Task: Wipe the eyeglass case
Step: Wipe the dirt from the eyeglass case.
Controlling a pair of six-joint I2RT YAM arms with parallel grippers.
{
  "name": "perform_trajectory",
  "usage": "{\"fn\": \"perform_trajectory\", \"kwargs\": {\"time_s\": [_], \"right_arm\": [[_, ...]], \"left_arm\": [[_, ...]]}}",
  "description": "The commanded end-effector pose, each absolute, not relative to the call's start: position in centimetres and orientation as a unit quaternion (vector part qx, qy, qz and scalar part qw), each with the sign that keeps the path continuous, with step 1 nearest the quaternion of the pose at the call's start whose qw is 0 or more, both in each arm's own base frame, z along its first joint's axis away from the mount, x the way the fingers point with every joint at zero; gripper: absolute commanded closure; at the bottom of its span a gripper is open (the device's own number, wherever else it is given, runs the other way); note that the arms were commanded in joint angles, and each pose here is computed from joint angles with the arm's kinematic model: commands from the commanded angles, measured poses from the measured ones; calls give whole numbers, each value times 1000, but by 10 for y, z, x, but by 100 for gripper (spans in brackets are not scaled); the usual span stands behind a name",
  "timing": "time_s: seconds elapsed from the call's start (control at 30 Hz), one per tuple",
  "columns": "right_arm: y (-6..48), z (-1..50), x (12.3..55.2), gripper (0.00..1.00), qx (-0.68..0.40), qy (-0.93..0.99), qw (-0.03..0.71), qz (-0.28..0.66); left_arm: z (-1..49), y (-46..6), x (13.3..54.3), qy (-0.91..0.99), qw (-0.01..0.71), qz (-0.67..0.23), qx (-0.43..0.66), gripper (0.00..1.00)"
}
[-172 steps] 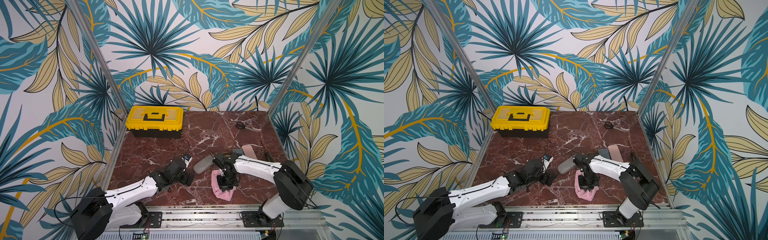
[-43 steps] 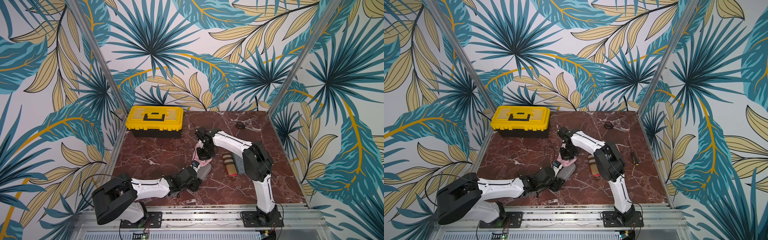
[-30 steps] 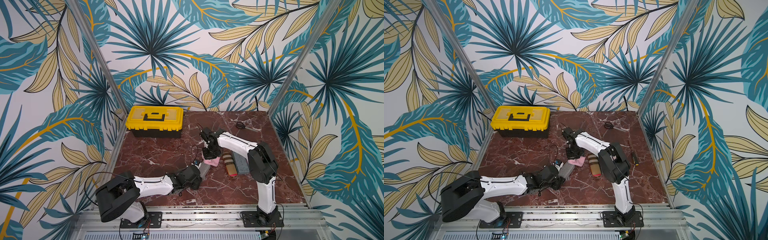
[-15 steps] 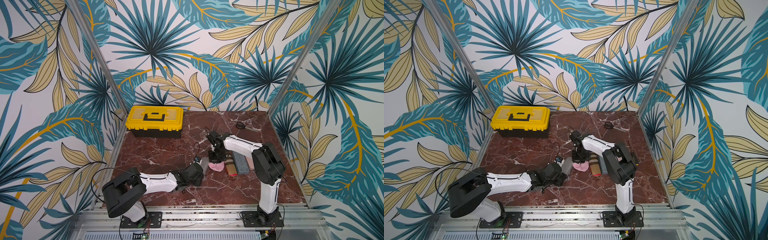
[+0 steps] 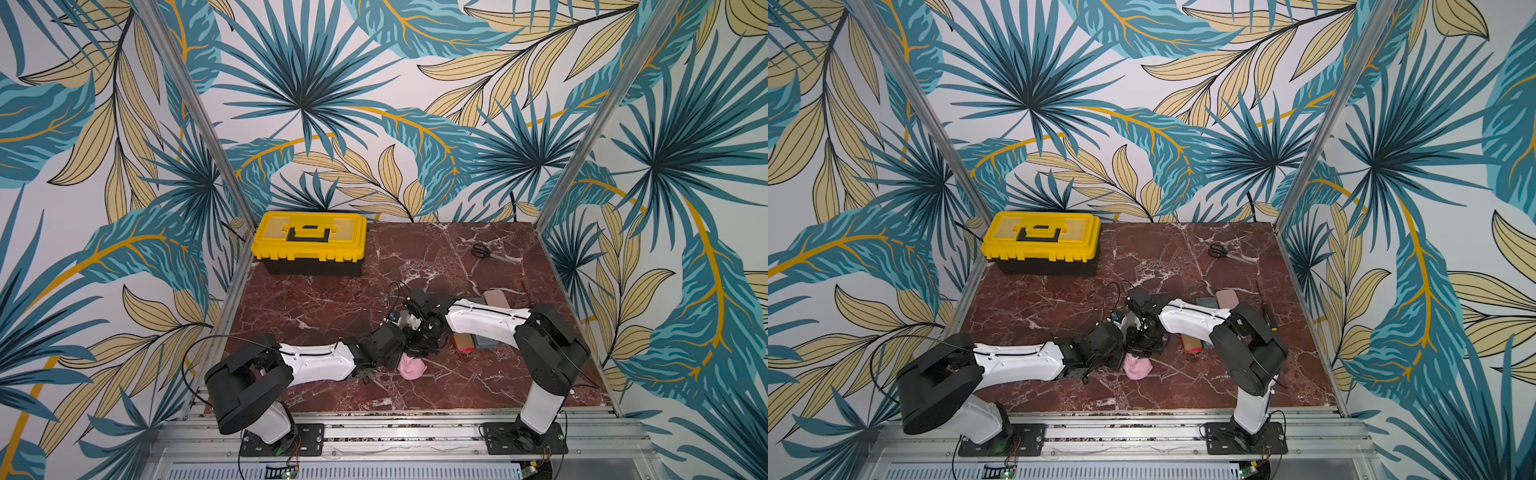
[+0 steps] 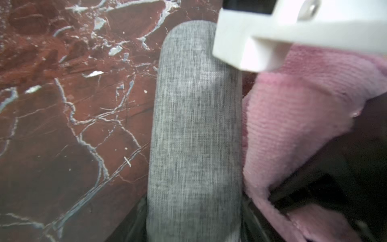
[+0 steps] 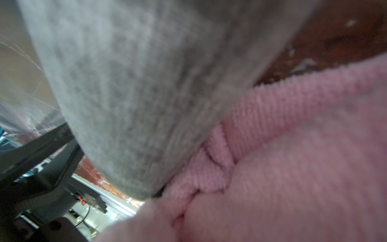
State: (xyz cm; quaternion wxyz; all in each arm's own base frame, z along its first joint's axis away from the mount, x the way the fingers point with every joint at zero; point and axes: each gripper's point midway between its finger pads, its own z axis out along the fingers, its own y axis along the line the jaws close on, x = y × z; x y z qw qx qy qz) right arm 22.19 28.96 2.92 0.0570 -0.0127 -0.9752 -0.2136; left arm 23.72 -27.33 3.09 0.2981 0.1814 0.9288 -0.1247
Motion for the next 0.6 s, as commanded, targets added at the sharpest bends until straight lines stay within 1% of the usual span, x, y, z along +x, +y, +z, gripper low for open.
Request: {"fn": "perform_trajectory", "kwargs": {"time_s": [0.0, 0.13, 0.23, 0.27, 0.3, 0.37, 0.4, 0.47, 0.57], "right_arm": [[313, 47, 249, 100, 12, -962, 38, -271], [266, 47, 298, 100, -1, -979, 3, -203], [221, 45, 318, 100, 24, -996, -24, -88], [212, 46, 320, 100, 33, -997, -31, -66], [208, 47, 320, 100, 38, -997, -33, -57], [209, 47, 318, 100, 38, -997, -32, -67], [212, 46, 315, 100, 34, -996, -29, -78], [219, 39, 311, 100, 20, -995, -20, -100], [224, 30, 306, 100, 4, -993, -12, -118]], "left_arm": [[-18, -241, 199, 956, 191, -71, 209, 55], [-18, -240, 197, 957, 188, -70, 211, 55], [-15, -237, 196, 958, 185, -66, 212, 52], [-14, -237, 196, 958, 185, -66, 211, 48], [-13, -236, 196, 958, 183, -64, 210, 39], [-12, -238, 198, 958, 185, -66, 210, 21], [-14, -234, 196, 960, 176, -56, 212, 16], [-15, -235, 199, 960, 172, -50, 214, 10], [-15, -236, 204, 960, 167, -44, 219, 9]]}}
